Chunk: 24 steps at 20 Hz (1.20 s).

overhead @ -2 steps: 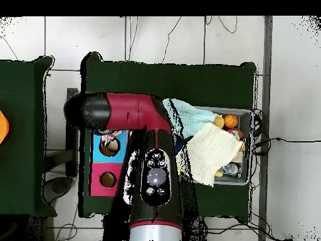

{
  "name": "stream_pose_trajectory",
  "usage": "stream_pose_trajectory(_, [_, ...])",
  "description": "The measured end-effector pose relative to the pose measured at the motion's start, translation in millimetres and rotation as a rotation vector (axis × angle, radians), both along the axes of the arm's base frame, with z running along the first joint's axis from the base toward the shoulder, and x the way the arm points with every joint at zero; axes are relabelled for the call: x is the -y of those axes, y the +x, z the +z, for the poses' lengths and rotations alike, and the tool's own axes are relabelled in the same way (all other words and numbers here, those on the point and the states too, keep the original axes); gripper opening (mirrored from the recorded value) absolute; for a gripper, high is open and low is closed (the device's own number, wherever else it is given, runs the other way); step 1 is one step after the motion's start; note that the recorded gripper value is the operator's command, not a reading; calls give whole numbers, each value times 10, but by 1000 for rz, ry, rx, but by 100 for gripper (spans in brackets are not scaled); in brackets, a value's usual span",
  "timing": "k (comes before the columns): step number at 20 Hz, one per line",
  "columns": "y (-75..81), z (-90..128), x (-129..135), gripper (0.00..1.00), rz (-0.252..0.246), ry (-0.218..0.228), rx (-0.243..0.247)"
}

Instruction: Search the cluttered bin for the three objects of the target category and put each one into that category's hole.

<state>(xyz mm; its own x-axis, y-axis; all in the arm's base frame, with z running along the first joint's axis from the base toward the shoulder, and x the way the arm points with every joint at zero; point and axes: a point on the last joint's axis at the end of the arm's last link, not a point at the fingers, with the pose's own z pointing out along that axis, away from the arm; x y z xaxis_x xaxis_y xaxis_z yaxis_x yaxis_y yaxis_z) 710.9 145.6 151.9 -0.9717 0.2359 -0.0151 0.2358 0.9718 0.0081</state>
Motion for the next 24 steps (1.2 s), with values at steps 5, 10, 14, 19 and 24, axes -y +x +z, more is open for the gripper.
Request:
stream_pose_trajectory(5, [30,69,503,0,-49,-21,6])
stream_pose_trajectory(10, [-24,60,646,0,-51,-38,-2])
stream_pose_trajectory(14, [-84,14,657,0,-35,-54,-12])
stream_pose_trajectory(19, [-144,-17,493,0,-7,-57,-20])
stream_pose_trajectory(24, [-192,63,191,0,35,-56,-13])
